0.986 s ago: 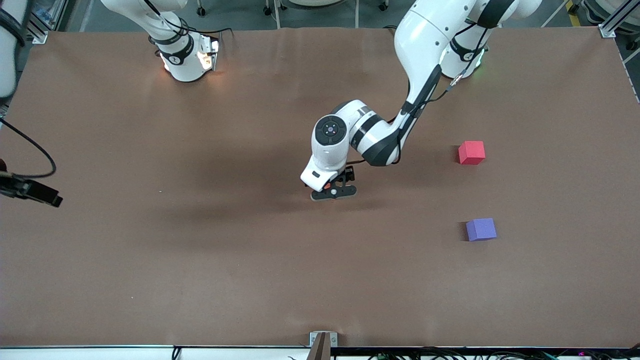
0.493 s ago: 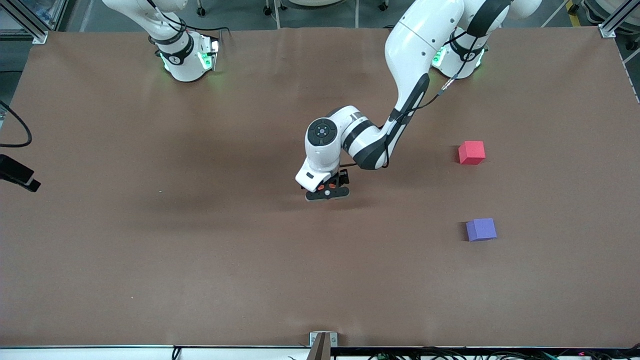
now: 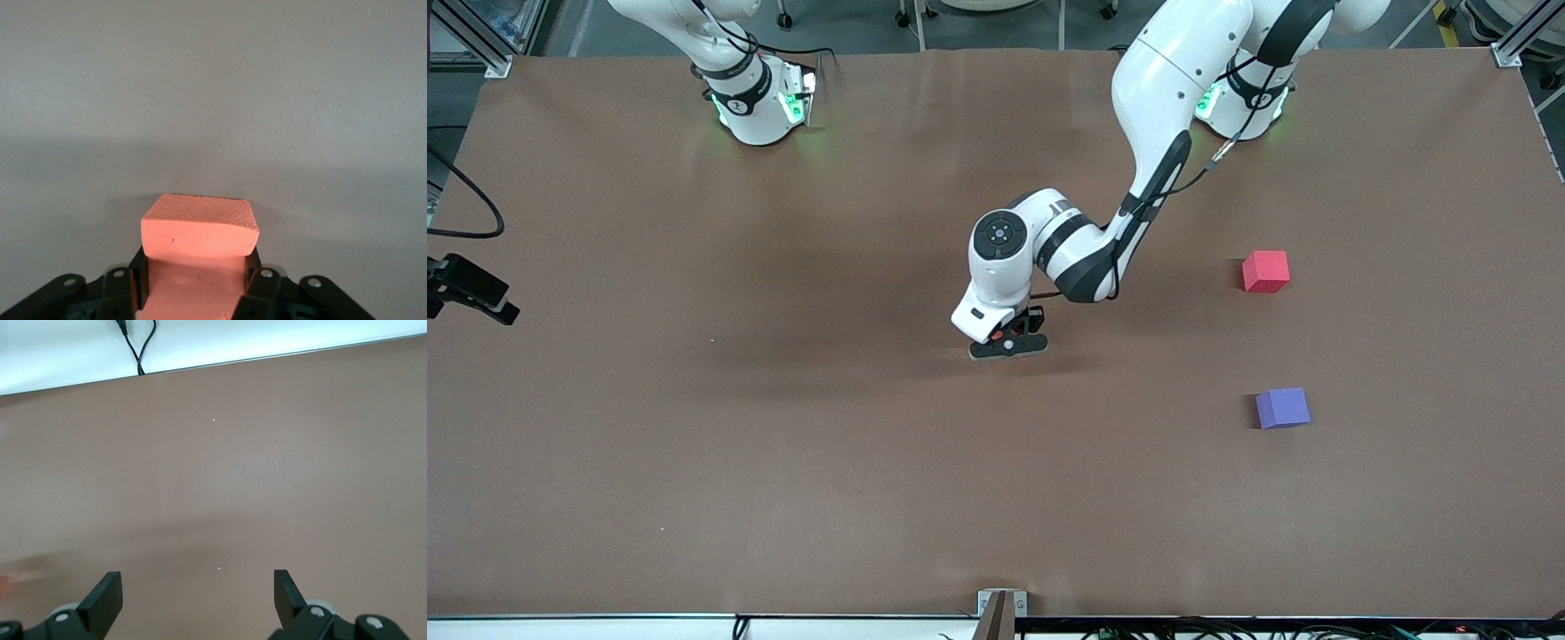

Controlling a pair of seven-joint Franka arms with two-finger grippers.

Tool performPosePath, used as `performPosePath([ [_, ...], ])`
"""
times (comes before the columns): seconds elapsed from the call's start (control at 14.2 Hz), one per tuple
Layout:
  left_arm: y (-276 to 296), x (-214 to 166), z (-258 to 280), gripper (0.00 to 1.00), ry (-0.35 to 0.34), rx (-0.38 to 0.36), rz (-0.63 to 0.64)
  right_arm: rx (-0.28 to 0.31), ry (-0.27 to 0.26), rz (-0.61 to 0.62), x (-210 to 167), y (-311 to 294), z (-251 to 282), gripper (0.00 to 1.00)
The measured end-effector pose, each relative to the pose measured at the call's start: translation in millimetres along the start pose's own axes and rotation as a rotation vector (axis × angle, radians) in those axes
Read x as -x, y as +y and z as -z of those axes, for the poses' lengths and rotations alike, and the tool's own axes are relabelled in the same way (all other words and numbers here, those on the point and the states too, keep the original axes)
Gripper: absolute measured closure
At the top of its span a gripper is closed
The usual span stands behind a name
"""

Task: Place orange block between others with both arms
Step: 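Carry the orange cube with the left gripper toward the purple cube, then lower the orange cube between the pink and purple cubes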

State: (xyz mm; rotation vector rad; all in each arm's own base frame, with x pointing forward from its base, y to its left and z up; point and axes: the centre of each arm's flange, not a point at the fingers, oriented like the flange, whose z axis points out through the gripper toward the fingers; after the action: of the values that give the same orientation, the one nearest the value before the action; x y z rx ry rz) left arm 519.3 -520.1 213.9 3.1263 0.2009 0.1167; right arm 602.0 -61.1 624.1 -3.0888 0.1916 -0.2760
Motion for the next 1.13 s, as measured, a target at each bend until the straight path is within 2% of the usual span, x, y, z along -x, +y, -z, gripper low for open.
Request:
performPosePath([
  [0.21, -28.8, -39.9, 38.2, 0.45, 0.018, -0.031, 0.042, 0.003, -0.042, 0.002, 6.3, -0.2, 6.6, 0.00],
  [0.35, -66.6, -72.7, 72.1, 0.45, 0.005, -0.062, 0.050, 0.004, -0.086, 0.011, 11.7, -4.6, 3.4, 0.00],
  [0.49, -113.6, -99.3, 91.2, 0.45, -0.007, -0.080, 0.037, 0.006, -0.109, 0.015, 14.3, -6.8, -2.4, 0.00],
  [0.77, -208.0, -130.2, 73.4, 0.45, -0.058, -0.115, 0.022, 0.012, -0.126, 0.013, 16.0, -5.0, -14.0, 0.00],
  [1.13, -302.8, -137.6, 41.4, 0.45, -0.048, -0.090, 0.025, 0.056, -0.130, 0.029, 16.8, -5.4, -22.0, 0.00],
])
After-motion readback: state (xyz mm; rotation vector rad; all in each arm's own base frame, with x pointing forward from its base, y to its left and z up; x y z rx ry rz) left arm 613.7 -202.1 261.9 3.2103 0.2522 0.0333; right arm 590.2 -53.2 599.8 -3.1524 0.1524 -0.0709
